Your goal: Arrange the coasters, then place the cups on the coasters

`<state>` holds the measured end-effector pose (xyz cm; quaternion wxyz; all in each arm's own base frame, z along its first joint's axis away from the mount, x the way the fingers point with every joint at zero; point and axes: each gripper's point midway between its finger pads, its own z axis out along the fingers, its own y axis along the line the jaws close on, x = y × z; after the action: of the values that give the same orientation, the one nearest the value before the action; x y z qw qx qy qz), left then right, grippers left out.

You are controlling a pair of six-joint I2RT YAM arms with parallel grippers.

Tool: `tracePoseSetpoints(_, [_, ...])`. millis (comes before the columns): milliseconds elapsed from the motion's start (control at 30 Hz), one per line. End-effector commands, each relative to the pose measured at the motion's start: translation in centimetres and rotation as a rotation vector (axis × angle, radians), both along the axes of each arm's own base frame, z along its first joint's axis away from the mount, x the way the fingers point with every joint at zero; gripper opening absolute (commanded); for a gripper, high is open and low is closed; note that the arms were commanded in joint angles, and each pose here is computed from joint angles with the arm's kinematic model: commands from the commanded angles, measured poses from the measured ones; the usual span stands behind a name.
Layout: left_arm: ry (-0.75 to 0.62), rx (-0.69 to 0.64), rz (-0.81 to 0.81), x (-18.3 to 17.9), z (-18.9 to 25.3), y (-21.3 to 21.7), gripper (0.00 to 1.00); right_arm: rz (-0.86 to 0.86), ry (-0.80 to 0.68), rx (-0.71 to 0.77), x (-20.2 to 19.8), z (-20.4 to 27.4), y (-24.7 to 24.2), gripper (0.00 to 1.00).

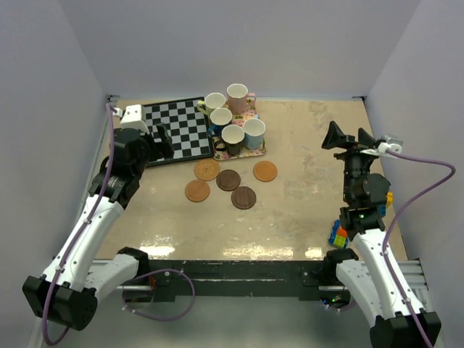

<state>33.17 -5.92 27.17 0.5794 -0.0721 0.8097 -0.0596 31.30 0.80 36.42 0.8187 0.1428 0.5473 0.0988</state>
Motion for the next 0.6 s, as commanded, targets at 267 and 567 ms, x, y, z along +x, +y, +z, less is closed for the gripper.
tracePoseSetpoints(267, [-0.163,0.009,-0.014,2.3,8.6,-0.3,1.00,0.022,-0.017,0.017,-0.8,3.0,0.3,0.99])
tracePoseSetpoints(567, [-0.355,0.083,-0.155,4.1,13.1,-2.5,1.00,0.112,0.051,-0.018,1.0,4.3,2.2,0.98])
